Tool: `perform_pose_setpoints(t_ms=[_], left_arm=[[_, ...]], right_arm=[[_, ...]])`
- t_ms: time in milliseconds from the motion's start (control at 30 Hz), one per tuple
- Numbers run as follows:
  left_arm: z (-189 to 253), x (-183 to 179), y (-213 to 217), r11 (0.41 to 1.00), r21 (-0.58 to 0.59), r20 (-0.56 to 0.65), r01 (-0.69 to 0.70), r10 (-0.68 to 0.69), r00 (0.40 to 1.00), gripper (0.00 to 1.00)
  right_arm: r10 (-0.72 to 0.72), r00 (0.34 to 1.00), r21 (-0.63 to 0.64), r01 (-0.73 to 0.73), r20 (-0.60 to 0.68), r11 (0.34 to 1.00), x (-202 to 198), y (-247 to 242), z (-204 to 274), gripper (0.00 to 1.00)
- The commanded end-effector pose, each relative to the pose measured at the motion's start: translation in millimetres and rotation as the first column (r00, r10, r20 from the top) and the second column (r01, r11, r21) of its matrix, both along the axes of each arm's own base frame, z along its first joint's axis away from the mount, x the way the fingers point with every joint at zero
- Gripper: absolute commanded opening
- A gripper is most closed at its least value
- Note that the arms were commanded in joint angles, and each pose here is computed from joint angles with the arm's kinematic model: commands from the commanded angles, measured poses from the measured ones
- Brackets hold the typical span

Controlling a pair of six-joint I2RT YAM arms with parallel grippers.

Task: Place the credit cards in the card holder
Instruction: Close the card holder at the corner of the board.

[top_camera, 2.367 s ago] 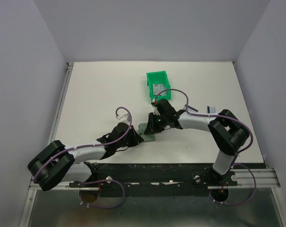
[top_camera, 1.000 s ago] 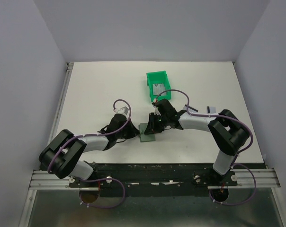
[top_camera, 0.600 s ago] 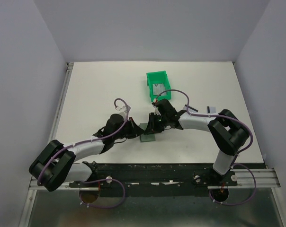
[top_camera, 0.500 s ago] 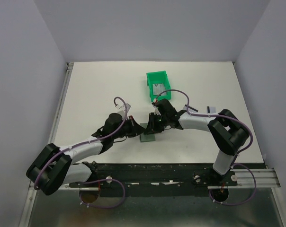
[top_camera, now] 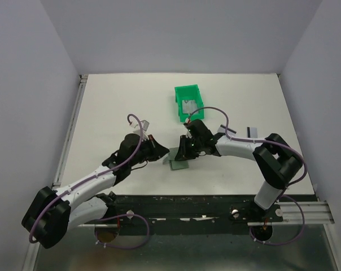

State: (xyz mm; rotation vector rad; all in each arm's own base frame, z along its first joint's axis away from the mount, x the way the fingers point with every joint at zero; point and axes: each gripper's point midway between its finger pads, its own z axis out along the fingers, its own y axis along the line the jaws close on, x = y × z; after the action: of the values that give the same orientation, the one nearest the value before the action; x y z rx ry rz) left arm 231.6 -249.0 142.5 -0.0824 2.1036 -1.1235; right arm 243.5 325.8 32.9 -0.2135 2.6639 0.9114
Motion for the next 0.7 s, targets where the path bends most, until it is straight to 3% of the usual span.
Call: perform_pose_setpoints(t_ms=[0, 233, 433, 667], left_arm=[[-22, 3, -2, 0.999, 0.050, -0.048, -0.004, 0.006, 0.999, 0.00], [-15, 13, -23, 0.999, 0.026, -0.032, 0.044, -0.043, 0.999, 0.00], [-10, 12, -46, 0.992, 0.009, -0.024, 0.125, -0.125, 0.992, 0.00], [-35, 5, -65, 0.980, 0.044, -0.097, 0.195, -0.190, 0.977, 0.00]], right_arm=[[-0.053, 0.998, -0.096, 0.057, 0.043, 0.994, -6, -31, 7, 0.36], [-0.151, 0.978, -0.073, 0.162, 0.143, 0.984, 7, -50, 48, 0.42], [-0.205, 0.968, -0.175, 0.229, 0.145, 0.958, 9, -83, 29, 0.42], [-0.177, 0.979, -0.149, 0.190, 0.100, 0.970, 1, -91, 14, 0.45]])
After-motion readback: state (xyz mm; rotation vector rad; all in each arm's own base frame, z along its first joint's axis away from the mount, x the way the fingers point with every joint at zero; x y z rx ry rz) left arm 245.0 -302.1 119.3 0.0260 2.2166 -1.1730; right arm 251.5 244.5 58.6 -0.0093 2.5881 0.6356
